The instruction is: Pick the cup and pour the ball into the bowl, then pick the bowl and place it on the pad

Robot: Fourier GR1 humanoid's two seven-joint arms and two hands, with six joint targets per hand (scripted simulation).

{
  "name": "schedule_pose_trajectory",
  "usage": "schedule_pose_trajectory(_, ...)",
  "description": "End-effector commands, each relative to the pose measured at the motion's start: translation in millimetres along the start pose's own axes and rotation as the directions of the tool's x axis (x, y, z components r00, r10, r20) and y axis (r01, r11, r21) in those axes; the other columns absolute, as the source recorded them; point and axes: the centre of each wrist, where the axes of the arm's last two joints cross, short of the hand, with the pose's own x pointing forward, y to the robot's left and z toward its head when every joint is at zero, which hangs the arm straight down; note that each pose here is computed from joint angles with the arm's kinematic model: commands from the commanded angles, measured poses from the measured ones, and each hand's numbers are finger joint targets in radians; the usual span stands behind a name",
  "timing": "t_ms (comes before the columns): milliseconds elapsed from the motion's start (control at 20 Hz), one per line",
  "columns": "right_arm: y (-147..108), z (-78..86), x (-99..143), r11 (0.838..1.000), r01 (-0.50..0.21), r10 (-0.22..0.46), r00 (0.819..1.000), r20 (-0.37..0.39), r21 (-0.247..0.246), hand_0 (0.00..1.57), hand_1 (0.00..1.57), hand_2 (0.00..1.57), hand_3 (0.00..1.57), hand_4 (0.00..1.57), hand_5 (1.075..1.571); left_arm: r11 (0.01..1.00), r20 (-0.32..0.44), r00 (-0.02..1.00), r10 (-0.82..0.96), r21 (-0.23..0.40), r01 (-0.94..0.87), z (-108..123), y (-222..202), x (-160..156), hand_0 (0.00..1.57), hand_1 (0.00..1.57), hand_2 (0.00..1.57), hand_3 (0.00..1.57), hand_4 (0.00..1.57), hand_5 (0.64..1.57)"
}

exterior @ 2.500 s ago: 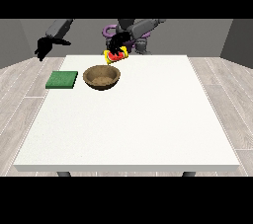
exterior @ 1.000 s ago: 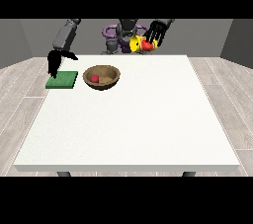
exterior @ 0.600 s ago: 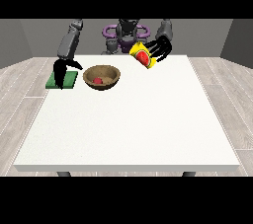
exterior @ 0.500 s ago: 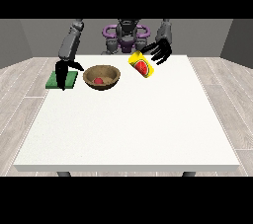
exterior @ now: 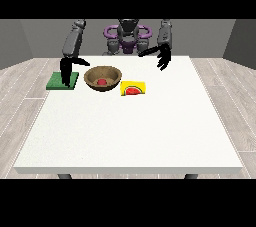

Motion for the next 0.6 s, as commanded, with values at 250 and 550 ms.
schedule_pose_trajectory(250,-1.0,24.6,-44.5,0.998,0.044,-0.046,0.998,-0.036,-0.054,0.0,0.0,0.0,0.0,0.25,1.55,0.998,0.052,0.998,0.042,-0.051,-0.039,-5.5,14.1,22.7,0.0,0.0,0.0,0.0,0.0,1.549)
schedule_pose_trajectory(550,-8.0,23.2,-42.5,0.994,0.08,-0.077,0.996,0.042,-0.068,0.0,0.0,0.0,0.0,0.13,1.531,0.998,0.147,0.988,0.042,-0.057,-0.034,-9.0,-5.7,53.5,0.0,0.0,0.0,0.0,0.0,1.557)
